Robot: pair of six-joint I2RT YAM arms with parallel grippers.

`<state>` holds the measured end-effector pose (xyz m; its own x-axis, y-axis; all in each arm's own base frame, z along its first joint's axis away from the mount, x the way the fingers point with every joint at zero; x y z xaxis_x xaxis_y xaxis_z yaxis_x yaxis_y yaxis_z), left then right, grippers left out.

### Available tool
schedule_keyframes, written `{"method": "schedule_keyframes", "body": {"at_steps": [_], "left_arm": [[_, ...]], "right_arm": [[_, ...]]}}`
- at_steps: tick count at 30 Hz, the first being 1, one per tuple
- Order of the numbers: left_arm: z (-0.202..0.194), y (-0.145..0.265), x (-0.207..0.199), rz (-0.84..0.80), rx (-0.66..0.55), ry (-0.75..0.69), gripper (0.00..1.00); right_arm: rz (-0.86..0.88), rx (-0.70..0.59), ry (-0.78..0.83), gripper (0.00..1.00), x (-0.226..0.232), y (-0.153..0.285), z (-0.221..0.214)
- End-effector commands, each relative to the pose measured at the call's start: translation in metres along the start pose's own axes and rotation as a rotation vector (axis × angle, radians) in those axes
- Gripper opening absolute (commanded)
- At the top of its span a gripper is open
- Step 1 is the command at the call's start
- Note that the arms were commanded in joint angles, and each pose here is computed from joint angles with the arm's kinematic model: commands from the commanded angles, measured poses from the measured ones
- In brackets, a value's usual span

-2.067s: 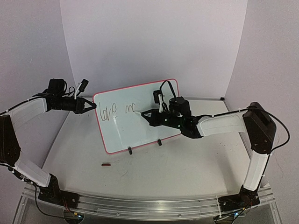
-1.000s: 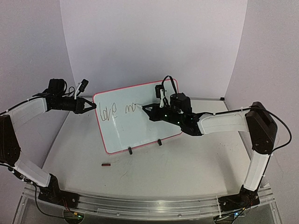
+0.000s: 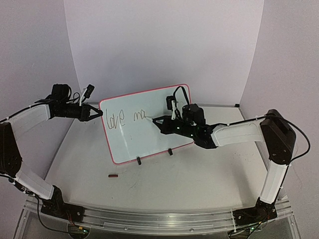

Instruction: Write a sentence on the whiteboard

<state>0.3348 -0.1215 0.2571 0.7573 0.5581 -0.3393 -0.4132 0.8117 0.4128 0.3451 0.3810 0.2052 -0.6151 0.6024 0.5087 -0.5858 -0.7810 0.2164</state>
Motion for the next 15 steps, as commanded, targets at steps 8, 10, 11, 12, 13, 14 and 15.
{"method": "schedule_keyframes", "body": {"at_steps": [8, 10, 11, 12, 13, 14, 15], "left_arm": [[0.002, 0.0, 0.007, 0.048, 0.022, -0.028, 0.0], [0.002, 0.0, 0.007, 0.047, 0.022, -0.028, 0.0], [0.002, 0.0, 0.007, 0.046, 0.021, -0.028, 0.0], [0.002, 0.0, 0.006, 0.046, 0.02, -0.028, 0.0], [0.003, 0.0, 0.006, 0.046, 0.019, -0.029, 0.0], [0.003, 0.0, 0.006, 0.045, 0.019, -0.029, 0.0], [0.003, 0.001, 0.005, 0.045, 0.018, -0.031, 0.0]], "right_arm": [[-0.104, -0.041, 0.009, 0.0, -0.016, 0.006, 0.009], [-0.106, -0.051, 0.013, 0.0, -0.014, 0.008, 0.013], [-0.11, -0.055, 0.013, 0.0, -0.014, 0.009, 0.014], [-0.114, -0.058, 0.014, 0.0, -0.014, 0.01, 0.015], [-0.118, -0.063, 0.014, 0.0, -0.014, 0.011, 0.016], [-0.121, -0.065, 0.014, 0.0, -0.014, 0.012, 0.016], [-0.122, -0.066, 0.014, 0.0, -0.014, 0.012, 0.017]]}}
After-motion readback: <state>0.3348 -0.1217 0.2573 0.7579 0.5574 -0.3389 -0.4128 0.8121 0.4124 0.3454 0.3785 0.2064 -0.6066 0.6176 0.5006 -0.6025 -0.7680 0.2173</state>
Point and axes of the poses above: each gripper's point midway between its finger pads, its own y axis back along the fingers, its own x axis along the line the jaws close on, z = x × y, the point moved 5 cm from there along y, back along the fingers, and after that the axes turned 2 degrees about -y, right-handed, at the moved point
